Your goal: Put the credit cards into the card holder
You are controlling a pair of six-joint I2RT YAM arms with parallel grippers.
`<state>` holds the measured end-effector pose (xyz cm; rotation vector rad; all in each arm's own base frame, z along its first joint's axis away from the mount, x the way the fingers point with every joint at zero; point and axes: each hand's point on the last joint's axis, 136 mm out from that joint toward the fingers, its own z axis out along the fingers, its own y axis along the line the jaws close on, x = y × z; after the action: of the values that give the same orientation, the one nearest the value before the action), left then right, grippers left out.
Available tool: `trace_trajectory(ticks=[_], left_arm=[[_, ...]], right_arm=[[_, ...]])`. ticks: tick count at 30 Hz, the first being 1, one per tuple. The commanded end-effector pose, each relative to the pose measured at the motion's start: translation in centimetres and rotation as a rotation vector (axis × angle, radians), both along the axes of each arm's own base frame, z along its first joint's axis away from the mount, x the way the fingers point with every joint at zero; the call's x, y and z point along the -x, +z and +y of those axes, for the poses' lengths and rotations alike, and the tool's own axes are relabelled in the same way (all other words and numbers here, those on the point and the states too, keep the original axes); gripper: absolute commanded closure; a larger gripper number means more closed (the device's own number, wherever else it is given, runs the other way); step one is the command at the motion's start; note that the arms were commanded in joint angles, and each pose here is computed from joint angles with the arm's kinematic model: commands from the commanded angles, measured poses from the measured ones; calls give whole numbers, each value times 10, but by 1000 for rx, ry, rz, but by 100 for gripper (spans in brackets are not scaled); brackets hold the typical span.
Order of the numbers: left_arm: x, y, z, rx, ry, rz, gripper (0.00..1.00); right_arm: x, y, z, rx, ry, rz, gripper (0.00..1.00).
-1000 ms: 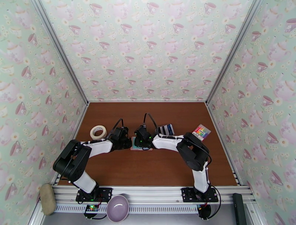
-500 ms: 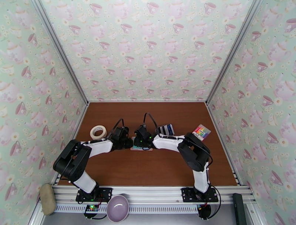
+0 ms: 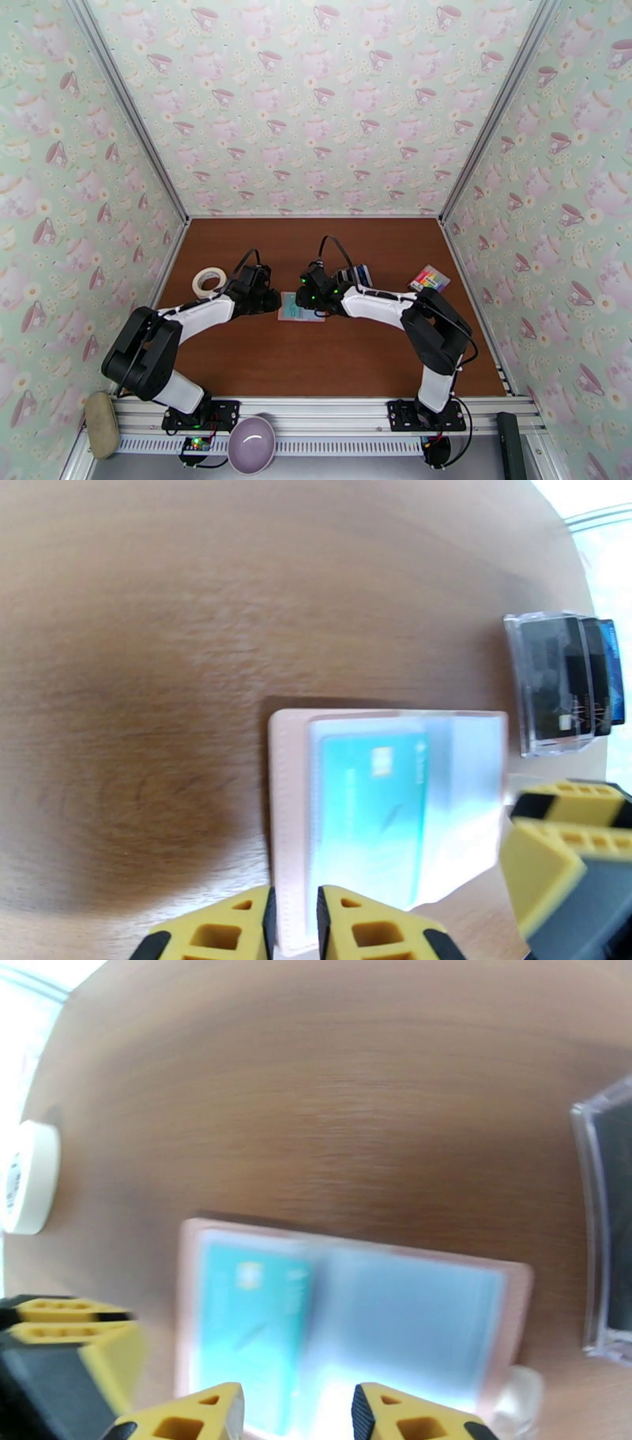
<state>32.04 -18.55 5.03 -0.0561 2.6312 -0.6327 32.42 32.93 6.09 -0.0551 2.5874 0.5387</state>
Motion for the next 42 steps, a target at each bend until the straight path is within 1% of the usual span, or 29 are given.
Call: trace_trajectory(ticks=[1, 7, 9, 16, 18, 23, 26, 33, 37, 42], left_arm=[[0, 17, -16, 45, -44, -29, 78], [10, 18, -44, 109, -108, -26, 78], [14, 16, -51, 121, -121, -23, 76], [22, -1, -61, 133, -136, -3, 72], [23, -7, -62, 133, -140, 4, 71], [26, -23, -59, 115, -133, 28, 62], [28, -28, -55, 101, -123, 34, 59], [30, -37, -47, 45, -113, 54, 58], [32, -41, -46, 37, -116, 66, 58], [37, -44, -46, 32, -122, 73, 50]], right_arm=[[-6, 5, -4, -9, 8, -18, 58], [-13, -1, -2, -15, 15, 1, 59], [-13, -4, 0, -13, 20, 7, 60], [-15, -12, -1, -1, 15, 22, 60], [-15, -13, -1, -3, 15, 25, 60], [-17, -16, -2, -1, 11, 26, 60], [-17, -16, -2, 0, 6, 25, 60], [-20, -20, -3, 2, 0, 31, 61], [-18, -25, 0, -8, 3, 50, 61], [-15, -33, 3, -23, 3, 77, 61]])
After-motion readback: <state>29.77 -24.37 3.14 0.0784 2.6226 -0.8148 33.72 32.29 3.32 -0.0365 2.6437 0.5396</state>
